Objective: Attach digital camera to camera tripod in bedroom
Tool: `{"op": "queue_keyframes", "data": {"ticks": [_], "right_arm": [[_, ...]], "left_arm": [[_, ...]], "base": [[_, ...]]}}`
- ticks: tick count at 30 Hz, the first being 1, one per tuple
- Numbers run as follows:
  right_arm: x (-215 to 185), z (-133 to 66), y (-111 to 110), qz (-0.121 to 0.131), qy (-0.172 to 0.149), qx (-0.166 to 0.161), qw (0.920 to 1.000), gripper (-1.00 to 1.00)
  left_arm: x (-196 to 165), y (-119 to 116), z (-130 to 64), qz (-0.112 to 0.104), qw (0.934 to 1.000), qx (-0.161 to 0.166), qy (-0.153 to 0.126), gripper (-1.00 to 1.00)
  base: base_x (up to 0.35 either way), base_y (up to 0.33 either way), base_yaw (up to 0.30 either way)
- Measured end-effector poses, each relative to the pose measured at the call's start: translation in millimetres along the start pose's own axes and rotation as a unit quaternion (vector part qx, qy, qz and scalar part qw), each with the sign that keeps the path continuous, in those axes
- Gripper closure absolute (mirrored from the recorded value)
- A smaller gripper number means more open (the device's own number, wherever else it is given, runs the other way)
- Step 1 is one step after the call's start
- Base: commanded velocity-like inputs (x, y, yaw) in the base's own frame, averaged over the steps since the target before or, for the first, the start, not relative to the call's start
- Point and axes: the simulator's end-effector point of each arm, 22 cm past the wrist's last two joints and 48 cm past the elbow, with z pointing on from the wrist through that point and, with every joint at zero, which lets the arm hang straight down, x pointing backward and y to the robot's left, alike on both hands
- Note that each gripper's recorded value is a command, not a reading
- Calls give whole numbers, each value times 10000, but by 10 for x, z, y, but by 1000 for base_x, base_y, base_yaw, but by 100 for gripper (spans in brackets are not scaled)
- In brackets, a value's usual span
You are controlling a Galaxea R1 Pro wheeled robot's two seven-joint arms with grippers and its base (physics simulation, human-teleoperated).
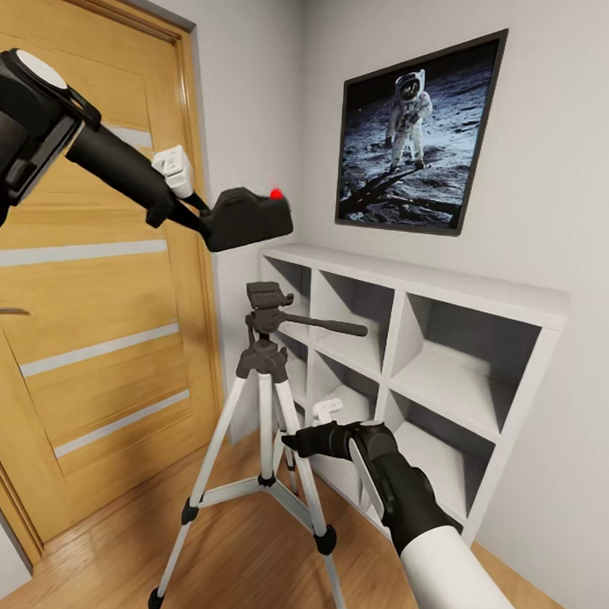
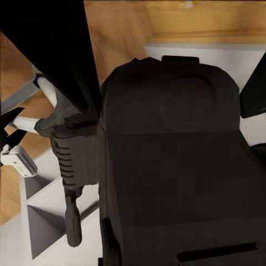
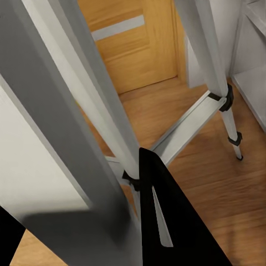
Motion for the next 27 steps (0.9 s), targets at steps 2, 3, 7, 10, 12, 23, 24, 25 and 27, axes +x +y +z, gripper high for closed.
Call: {"op": "queue_keyframes", "data": {"ticks": [2, 3, 7, 10, 12, 23, 24, 25, 27], "right_arm": [[1, 1, 2, -2, 1, 1, 10000, 100], [1, 1, 2, -3, 2, 1, 10000, 100], [2, 1, 2, -3, 3, 1, 10000, 100], [2, 1, 2, -2, 4, 1, 10000, 100], [0, -2, -3, 7, 0, 2, 10000, 100], [2, -3, -4, 1, 3, -3, 10000, 100], [2, -3, -3, 0, 3, -3, 10000, 100], [2, -3, -3, 0, 3, -3, 10000, 100], [3, -3, -3, -1, 4, -3, 10000, 100]], "left_arm": [[81, -38, 86, 38, 9998, 63, 204, 100], [93, -44, 98, 44, 9997, 71, 236, 100], [130, -68, 135, 73, 9994, 105, 331, 100], [143, -70, 141, 57, 9993, 119, 346, 100], [129, -87, 178, 71, 9992, 150, 364, 100], [52, -136, 224, 155, 9991, 201, 342, 100], [50, -137, 223, 160, 9991, 199, 342, 100], [51, -138, 222, 160, 9991, 201, 341, 100], [57, -143, 221, 149, 9991, 210, 349, 100]], "base": [[0, 0, 0], [0, 0, 0], [0, 0, 0], [0, 0, 0], [0, 0, 0], [0, 0, 0], [0, 0, 0], [0, 0, 0], [0, 0, 0]]}}
